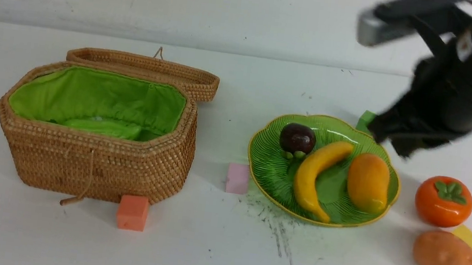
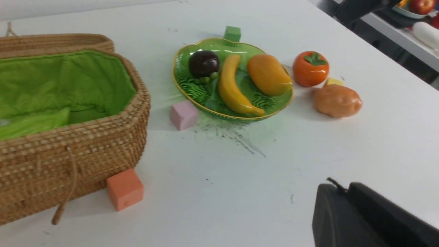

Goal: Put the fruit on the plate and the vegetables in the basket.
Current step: Use the right arm to grab a potato and put it into the left basket

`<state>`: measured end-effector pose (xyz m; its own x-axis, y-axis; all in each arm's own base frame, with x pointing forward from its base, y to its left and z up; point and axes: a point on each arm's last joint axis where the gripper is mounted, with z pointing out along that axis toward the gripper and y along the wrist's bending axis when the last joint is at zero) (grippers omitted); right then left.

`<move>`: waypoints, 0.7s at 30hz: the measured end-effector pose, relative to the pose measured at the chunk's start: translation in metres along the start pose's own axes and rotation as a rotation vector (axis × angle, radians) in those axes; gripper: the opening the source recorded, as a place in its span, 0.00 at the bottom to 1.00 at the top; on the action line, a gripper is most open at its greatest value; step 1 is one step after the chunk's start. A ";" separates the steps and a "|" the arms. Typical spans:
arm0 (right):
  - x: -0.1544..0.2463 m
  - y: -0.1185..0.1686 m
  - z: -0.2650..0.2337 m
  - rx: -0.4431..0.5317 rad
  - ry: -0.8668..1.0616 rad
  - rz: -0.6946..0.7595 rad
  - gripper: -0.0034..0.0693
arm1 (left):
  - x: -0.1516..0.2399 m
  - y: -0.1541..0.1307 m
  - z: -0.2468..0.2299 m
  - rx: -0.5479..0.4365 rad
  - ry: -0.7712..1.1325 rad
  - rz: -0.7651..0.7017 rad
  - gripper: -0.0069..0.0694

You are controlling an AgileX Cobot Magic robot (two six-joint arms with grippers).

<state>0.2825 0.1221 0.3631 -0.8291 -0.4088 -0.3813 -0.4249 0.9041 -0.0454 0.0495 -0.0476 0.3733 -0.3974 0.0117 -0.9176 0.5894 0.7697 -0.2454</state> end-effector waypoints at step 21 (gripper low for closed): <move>0.046 -0.066 0.075 0.029 0.166 0.161 0.97 | 0.000 -0.006 0.000 0.062 0.000 0.069 0.16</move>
<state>0.2990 0.0531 0.2796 -0.9348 -0.2716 -0.2290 -0.2735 0.9616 -0.0240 0.0460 -0.0518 0.3746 -0.3542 0.0631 -0.9330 0.6575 0.7263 -0.2005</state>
